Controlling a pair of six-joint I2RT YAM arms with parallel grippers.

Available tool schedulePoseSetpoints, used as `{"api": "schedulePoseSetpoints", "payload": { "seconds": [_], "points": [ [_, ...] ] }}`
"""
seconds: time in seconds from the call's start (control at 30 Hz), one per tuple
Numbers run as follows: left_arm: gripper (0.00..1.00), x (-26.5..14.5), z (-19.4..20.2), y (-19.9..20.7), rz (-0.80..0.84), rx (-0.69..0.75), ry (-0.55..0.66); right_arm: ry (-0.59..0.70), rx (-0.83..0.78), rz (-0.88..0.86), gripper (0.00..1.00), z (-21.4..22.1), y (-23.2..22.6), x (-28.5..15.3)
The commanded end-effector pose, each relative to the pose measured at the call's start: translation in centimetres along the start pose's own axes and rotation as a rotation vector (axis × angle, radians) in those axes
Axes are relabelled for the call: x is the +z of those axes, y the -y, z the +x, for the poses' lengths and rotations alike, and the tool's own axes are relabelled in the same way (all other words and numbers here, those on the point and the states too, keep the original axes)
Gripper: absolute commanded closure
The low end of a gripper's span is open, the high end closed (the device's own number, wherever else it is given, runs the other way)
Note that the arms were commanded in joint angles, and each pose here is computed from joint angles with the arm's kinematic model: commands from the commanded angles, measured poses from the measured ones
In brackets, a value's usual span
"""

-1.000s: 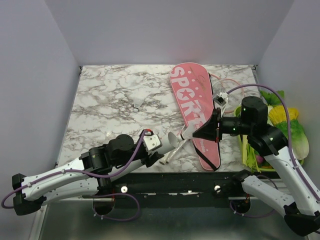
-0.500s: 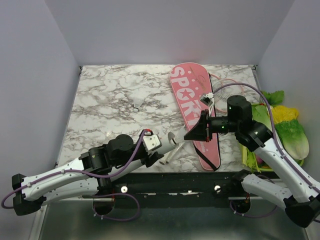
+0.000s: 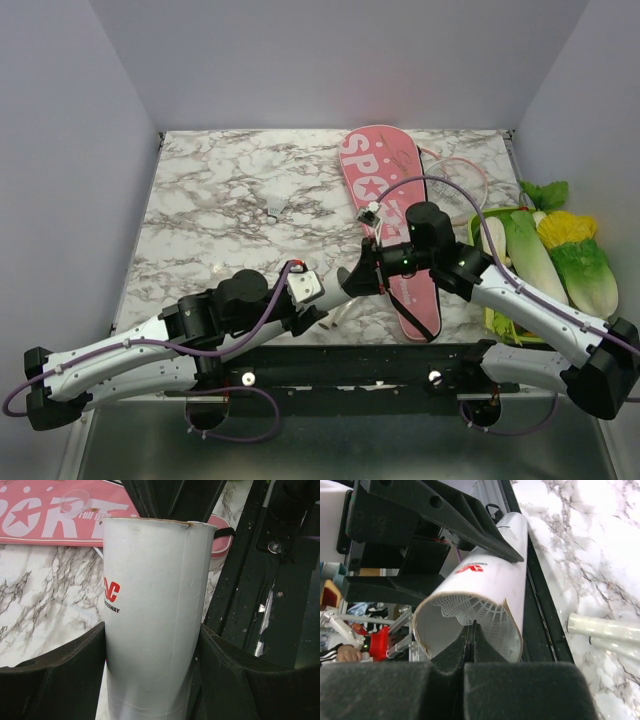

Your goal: Pack up the badminton gear

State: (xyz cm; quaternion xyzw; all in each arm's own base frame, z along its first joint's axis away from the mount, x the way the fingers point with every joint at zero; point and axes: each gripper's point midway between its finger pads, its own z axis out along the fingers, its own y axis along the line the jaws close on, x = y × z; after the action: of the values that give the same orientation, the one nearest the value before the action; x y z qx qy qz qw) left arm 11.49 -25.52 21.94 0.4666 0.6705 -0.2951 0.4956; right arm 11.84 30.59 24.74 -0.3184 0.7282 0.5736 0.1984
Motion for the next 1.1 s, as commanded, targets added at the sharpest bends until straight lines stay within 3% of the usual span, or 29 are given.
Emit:
{"api": "schedulePoseSetpoints", "payload": {
  "seconds": [0.0,0.23,0.37,0.53,0.77,1.07],
  "points": [
    [1.00,-0.3,1.4,0.7,0.019,-0.060,-0.043,-0.007,-0.012,-0.067,0.99,-0.1,-0.8,1.8],
    [1.00,-0.5,1.1,0.6,0.015,-0.061,-0.034,-0.044,-0.006,-0.098,0.99,0.0,-1.4,3.5],
    [1.00,-0.6,1.1,0.6,0.014,-0.063,-0.028,-0.036,-0.012,-0.063,0.69,-0.1,-1.2,3.2],
    [1.00,-0.7,1.0,0.5,0.007,-0.063,-0.025,0.002,-0.067,0.022,0.56,-1.6,-1.7,1.8],
    [1.00,-1.1,1.0,-1.2,-0.088,-0.070,-0.021,0.064,-0.160,0.338,0.43,-4.3,0.2,-2.0],
    [1.00,-2.8,1.7,-5.9,-0.367,-0.081,-0.059,0.344,-0.181,0.757,0.32,-12.1,4.4,-7.7]
  ]
}}
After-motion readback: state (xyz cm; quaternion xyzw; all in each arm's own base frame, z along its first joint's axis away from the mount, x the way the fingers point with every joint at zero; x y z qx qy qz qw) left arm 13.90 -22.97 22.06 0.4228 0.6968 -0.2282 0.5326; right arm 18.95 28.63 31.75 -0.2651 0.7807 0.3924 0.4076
